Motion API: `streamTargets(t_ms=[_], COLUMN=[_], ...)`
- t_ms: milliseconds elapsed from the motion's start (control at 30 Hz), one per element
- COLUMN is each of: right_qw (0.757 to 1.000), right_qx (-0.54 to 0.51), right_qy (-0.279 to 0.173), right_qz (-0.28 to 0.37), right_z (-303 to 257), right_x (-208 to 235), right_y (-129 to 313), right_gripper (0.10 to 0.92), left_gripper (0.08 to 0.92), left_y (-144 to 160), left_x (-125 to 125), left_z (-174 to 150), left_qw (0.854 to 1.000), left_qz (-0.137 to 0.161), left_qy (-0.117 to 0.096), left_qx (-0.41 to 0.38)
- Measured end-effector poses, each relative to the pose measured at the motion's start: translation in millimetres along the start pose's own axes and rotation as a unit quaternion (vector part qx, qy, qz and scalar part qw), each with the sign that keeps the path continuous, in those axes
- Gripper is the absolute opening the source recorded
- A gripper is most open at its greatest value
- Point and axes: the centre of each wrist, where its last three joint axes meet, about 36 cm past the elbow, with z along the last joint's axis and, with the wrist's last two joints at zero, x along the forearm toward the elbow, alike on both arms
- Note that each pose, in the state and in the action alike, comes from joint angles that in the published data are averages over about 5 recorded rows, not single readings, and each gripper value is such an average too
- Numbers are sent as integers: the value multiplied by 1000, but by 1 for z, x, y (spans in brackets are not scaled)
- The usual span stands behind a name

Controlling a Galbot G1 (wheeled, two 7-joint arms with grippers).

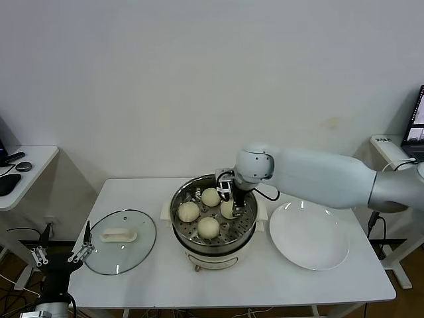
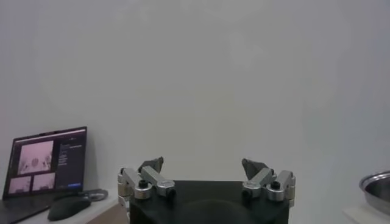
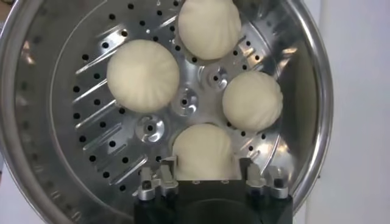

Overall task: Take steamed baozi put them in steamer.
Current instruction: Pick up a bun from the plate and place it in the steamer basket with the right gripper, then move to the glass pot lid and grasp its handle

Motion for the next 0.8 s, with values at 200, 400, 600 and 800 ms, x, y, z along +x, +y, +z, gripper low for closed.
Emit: streamTargets(t_ms=[200, 400, 600, 800], right_qw=[1000, 995, 973, 928], right_qx=[-10, -37, -86, -136], right_qy=[-21, -73, -161, -262], right_qz=[17, 63, 139, 227], right_z=[14, 40, 77, 111], right_x=[23, 36, 26, 3], right_y=[8, 31, 72, 115], right_gripper=[822, 823, 823, 823], left_gripper=[823, 823, 823, 823], left_y=[-1, -2, -3, -5], left_x=[-2, -1, 2, 6], left_z=[-1, 0, 4, 8], left_qw=[1000, 1000, 1000, 1000], left_qz=[1, 0, -2, -4], left_qy=[-3, -6, -4, -1], left_qx=[3, 7, 9, 10])
